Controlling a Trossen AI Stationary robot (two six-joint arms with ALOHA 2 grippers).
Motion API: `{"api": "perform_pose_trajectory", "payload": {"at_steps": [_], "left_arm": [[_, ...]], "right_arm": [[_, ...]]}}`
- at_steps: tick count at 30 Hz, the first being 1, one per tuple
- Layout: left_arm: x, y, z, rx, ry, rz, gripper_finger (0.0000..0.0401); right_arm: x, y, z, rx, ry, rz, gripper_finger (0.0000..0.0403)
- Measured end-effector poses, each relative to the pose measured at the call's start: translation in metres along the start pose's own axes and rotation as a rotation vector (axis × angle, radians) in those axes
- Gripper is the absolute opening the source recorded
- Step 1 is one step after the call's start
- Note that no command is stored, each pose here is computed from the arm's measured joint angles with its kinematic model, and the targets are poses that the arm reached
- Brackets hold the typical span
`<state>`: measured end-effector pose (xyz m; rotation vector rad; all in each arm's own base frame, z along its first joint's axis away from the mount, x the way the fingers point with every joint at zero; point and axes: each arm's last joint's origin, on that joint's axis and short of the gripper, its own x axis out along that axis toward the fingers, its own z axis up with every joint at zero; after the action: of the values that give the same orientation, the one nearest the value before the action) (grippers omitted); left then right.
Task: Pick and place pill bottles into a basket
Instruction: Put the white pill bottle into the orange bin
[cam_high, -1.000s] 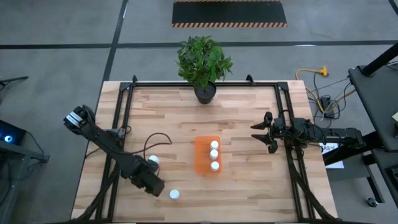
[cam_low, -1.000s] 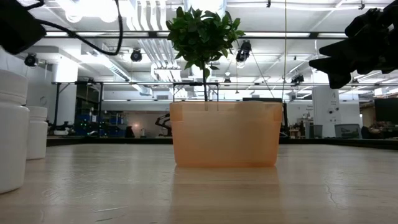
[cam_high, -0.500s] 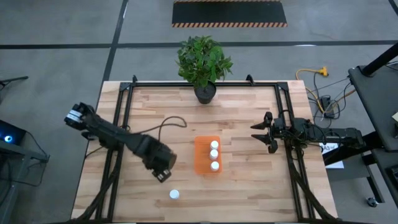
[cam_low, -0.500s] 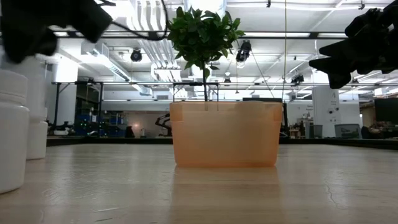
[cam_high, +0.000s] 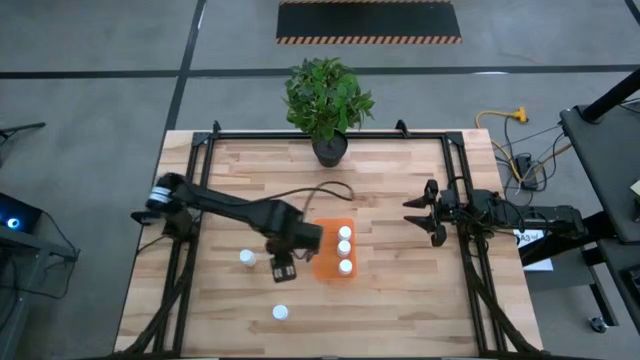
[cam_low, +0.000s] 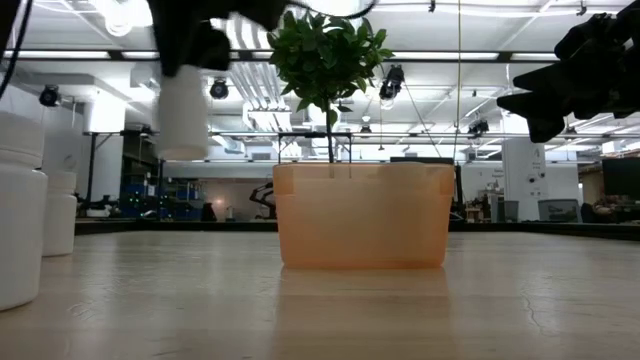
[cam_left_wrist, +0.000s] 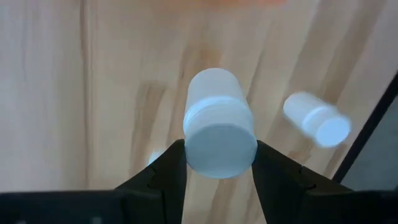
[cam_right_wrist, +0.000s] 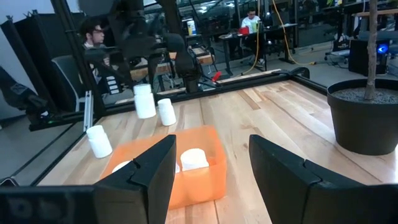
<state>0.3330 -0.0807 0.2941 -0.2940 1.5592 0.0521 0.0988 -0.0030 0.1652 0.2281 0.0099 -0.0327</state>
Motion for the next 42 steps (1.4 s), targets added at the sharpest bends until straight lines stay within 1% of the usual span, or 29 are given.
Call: {"api": "perform_pose_trajectory", "payload": {"at_steps": [4,7,10,14,19,30,35,42], "left_arm": [[-0.010,-0.011,0.027,0.105,-0.062,-0.018,0.0137],[-0.020,-0.018,0.042,0.172,-0.109,-0.032,0.0137],[-0.025,-0.021,0.054,0.211,-0.146,-0.033,0.0137],[-0.024,-0.018,0.064,0.237,-0.120,-0.011,0.0137],[-0.012,-0.014,0.075,0.262,-0.048,0.013,0.0137],[-0.015,-0.015,0.081,0.265,-0.073,-0.001,0.0137],[-0.010,-0.015,0.082,0.263,-0.063,0.002,0.0137],[-0.008,-0.016,0.085,0.283,-0.091,-0.001,0.0137]], "right_arm": [[0.000,0.000,0.000,0.000,0.000,0.000,0.0192],[0.000,0.000,0.000,0.000,0.000,0.000,0.0192],[0.000,0.000,0.000,0.000,0.000,0.000,0.0192],[0.000,0.000,0.000,0.000,0.000,0.000,0.0192],[0.000,0.000,0.000,0.000,0.000,0.000,0.0192],[0.000,0.000,0.000,0.000,0.000,0.000,0.0192],[0.000,0.000,0.000,0.000,0.000,0.000,0.0192],[0.000,0.000,0.000,0.000,0.000,0.000,0.0192]]}}
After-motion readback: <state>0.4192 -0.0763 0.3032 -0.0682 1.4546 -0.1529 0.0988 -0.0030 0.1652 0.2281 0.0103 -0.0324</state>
